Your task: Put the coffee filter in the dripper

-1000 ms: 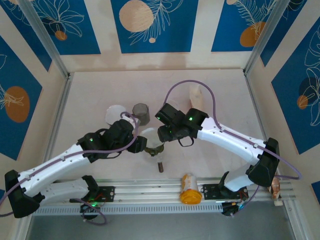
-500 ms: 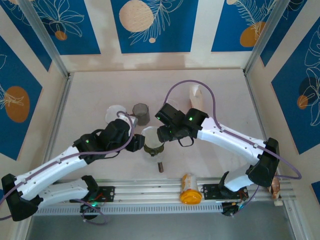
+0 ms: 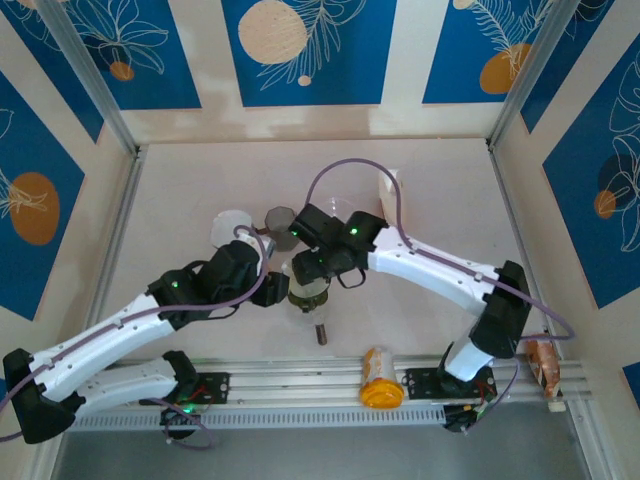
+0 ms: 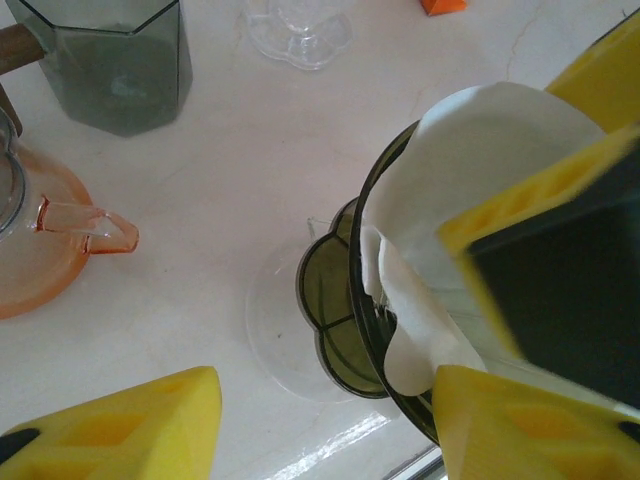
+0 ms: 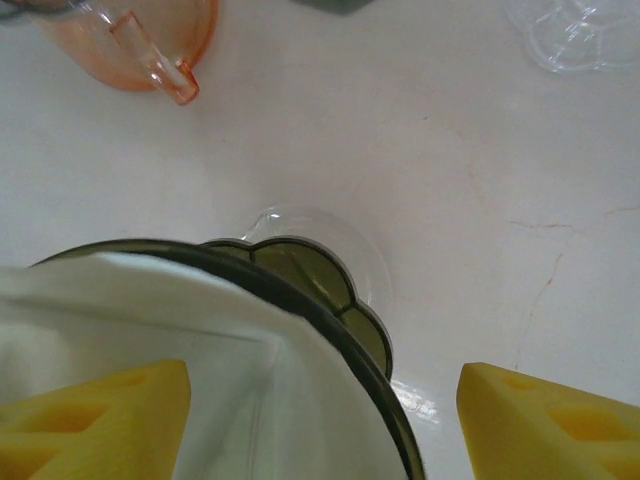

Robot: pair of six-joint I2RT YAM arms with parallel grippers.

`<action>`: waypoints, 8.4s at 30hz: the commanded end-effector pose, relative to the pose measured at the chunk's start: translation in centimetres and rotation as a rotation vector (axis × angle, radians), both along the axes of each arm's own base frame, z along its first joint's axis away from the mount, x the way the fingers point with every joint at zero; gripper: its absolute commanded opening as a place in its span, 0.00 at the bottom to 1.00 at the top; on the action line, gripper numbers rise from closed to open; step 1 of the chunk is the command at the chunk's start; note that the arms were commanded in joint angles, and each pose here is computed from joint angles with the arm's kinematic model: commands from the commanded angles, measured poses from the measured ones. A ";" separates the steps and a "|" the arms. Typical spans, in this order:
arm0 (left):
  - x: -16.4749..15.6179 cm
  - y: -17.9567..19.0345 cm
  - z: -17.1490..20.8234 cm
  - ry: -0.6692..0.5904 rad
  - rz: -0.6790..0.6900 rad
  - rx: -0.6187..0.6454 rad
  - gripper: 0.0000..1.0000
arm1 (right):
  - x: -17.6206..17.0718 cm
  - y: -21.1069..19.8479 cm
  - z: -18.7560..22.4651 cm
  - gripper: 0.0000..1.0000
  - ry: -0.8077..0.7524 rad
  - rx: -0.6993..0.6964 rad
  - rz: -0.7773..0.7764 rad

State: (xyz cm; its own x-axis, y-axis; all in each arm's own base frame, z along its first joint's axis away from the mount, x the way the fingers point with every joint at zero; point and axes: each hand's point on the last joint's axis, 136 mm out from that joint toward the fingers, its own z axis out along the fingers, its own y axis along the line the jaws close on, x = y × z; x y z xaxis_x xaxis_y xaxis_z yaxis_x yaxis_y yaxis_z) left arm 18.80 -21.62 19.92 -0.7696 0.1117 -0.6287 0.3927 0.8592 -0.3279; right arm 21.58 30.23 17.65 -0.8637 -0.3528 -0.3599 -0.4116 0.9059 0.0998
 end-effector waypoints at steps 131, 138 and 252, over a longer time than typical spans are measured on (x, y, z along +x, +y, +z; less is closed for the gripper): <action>-3.8 5.2 -6.2 0.064 0.132 -0.132 0.83 | 10.7 -10.5 -2.5 0.61 -0.025 0.321 -0.596; -4.2 4.8 -8.4 0.107 0.130 -0.143 0.71 | 14.3 -9.9 -3.7 0.57 -0.005 0.333 -0.699; -5.9 9.4 -0.2 -0.024 0.161 -0.173 0.79 | -6.6 -2.2 -13.3 0.47 0.425 0.498 -0.233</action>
State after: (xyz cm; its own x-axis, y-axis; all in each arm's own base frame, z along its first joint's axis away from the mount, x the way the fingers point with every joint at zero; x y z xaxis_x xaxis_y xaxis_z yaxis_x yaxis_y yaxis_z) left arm 13.06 -13.14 19.11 -0.7670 -0.1265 -0.6290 0.2637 0.8316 -0.4888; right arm 14.36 26.95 3.99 -0.9995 -0.0105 -0.0292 -0.0264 0.7802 0.6250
